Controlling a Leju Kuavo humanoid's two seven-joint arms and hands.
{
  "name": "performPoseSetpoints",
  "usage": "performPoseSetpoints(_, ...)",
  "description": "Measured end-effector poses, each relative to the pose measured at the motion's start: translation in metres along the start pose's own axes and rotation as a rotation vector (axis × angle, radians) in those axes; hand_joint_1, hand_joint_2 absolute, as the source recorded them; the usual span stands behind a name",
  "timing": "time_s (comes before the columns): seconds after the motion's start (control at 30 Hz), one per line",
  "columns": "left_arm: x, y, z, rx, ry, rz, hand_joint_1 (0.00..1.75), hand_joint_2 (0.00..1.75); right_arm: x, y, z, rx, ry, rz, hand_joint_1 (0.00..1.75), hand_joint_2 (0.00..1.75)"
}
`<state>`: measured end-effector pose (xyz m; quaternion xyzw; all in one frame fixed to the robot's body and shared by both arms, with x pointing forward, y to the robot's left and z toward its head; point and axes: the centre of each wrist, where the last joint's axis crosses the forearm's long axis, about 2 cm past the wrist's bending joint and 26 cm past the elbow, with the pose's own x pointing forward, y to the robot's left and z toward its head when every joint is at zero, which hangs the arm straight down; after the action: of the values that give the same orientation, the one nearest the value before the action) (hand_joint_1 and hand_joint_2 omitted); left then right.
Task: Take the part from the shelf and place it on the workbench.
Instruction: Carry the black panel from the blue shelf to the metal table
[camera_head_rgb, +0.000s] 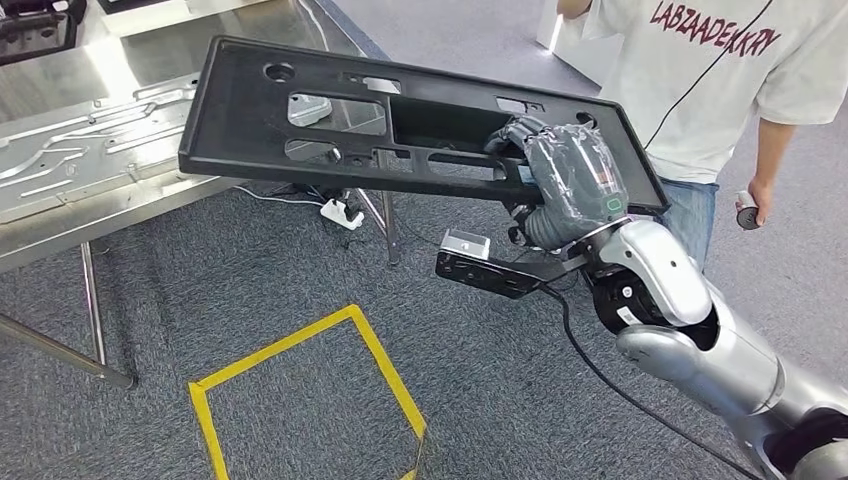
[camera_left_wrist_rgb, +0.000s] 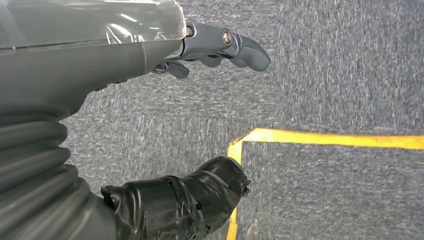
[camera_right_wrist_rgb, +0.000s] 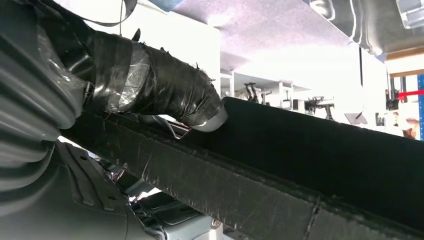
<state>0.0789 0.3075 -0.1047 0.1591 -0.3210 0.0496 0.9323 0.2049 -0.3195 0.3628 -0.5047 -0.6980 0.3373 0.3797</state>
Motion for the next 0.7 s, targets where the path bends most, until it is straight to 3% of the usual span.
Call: performPoseSetpoints(0.7, 0.002, 0.001, -0.001, -0.02, -0.006, -0.026, 0.0, 1.75, 0.014, 0.008, -0.008, 0.057, -0.13, 0.251, 1.75, 1.75)
